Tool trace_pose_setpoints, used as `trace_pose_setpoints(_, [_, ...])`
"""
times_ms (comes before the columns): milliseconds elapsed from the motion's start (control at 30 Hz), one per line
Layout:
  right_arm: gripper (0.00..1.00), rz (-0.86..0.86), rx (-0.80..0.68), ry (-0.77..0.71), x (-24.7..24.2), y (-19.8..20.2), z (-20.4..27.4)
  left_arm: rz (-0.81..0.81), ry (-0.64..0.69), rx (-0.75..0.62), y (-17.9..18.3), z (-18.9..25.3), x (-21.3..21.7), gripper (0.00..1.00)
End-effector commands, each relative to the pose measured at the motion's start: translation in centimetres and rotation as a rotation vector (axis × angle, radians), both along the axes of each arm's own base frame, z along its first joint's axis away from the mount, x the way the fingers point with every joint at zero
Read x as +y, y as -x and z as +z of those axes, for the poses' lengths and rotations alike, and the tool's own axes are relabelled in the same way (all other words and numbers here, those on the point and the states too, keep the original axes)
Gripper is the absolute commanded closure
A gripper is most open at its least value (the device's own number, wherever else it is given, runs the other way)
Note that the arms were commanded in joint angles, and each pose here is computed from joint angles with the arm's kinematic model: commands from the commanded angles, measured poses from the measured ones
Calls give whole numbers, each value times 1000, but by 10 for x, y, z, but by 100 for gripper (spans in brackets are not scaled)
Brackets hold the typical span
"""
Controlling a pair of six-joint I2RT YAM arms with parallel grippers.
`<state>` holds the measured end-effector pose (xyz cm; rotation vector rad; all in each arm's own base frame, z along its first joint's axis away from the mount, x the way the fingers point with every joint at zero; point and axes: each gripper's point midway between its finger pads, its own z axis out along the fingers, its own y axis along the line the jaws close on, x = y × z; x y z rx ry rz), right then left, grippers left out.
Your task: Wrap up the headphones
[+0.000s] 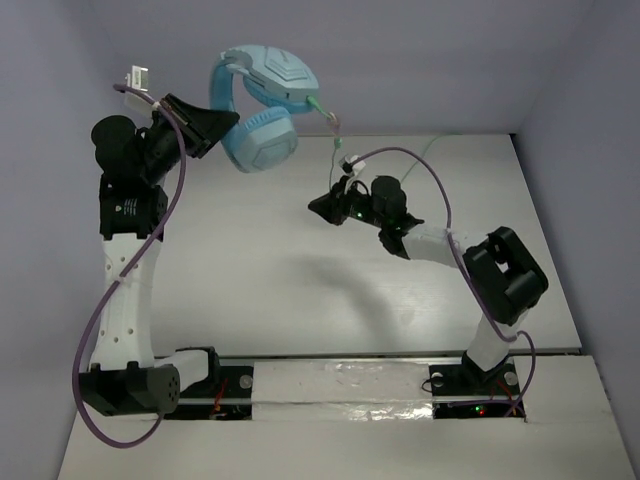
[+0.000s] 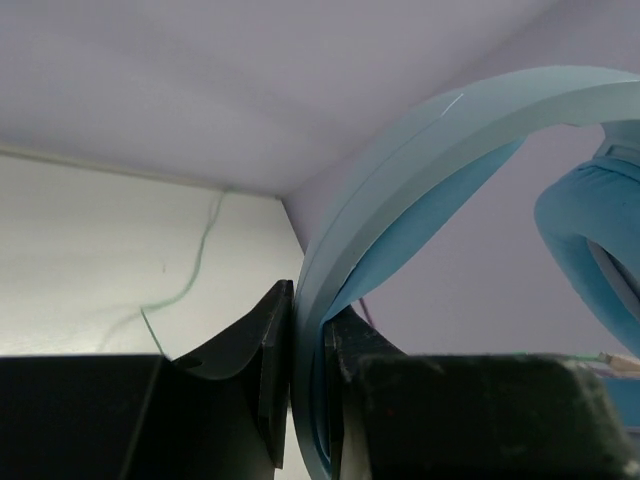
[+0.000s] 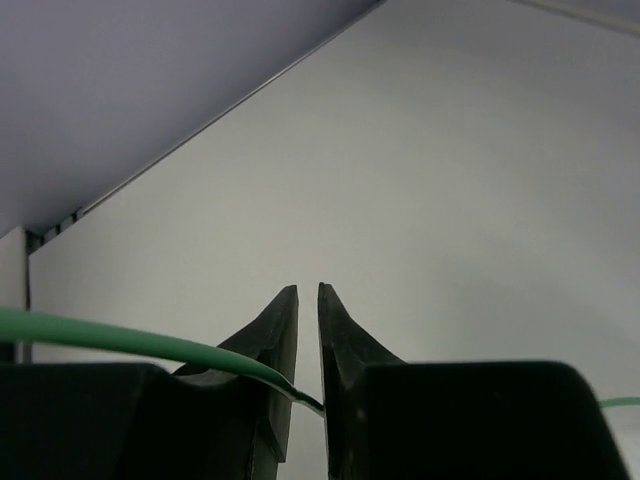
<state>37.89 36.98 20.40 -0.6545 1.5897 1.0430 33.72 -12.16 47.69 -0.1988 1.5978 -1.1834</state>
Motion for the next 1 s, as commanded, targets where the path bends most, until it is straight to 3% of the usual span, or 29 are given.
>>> trace_pose_setpoints(0, [80,36,20,-98,17,34,22,194,171,-89,-27,34,28,100])
trace_pose_setpoints(200, [55,97,136,-133,25,82,24,385,232,-2,-78,-16,58,100])
trace_pose_setpoints(267, [51,126,168,-123,26,94,24,395,261,42,-88,-37,58,100])
trace_pose_setpoints(367, [60,201,184,-103,39,117,24,391,317,61,-91,-54,49,100])
trace_pose_setpoints(433, [71,237,197,-78,53,134,24,410,335,70,-92,-62,46,100])
trace_pose_setpoints(600, [78,383,195,-68,79,190,24,425,385,69,-88,-66,50,100])
trace_pose_setpoints(733, [72,190,97,-43,62,157,33,387,352,38,-68,-55,44,100])
trace_pose_setpoints(767, [75,168,85,-32,54,147,37,401,335,20,-65,-48,47,100])
trace_pose_setpoints(800, [89,177,77,-29,49,144,41,417,316,13,-57,-43,49,100])
trace_pose_setpoints(833, [95,190,73,-40,44,144,49,441,275,-12,-54,-39,53,100])
trace_pose_setpoints(900, [94,264,90,-50,46,154,53,470,243,-25,-49,-32,58,100])
trace_pose_setpoints(933, [85,296,117,-31,49,158,53,481,227,-39,-48,-29,60,100])
trace_pose_setpoints(967, [84,333,155,-16,53,163,44,500,225,-54,-47,-22,63,100])
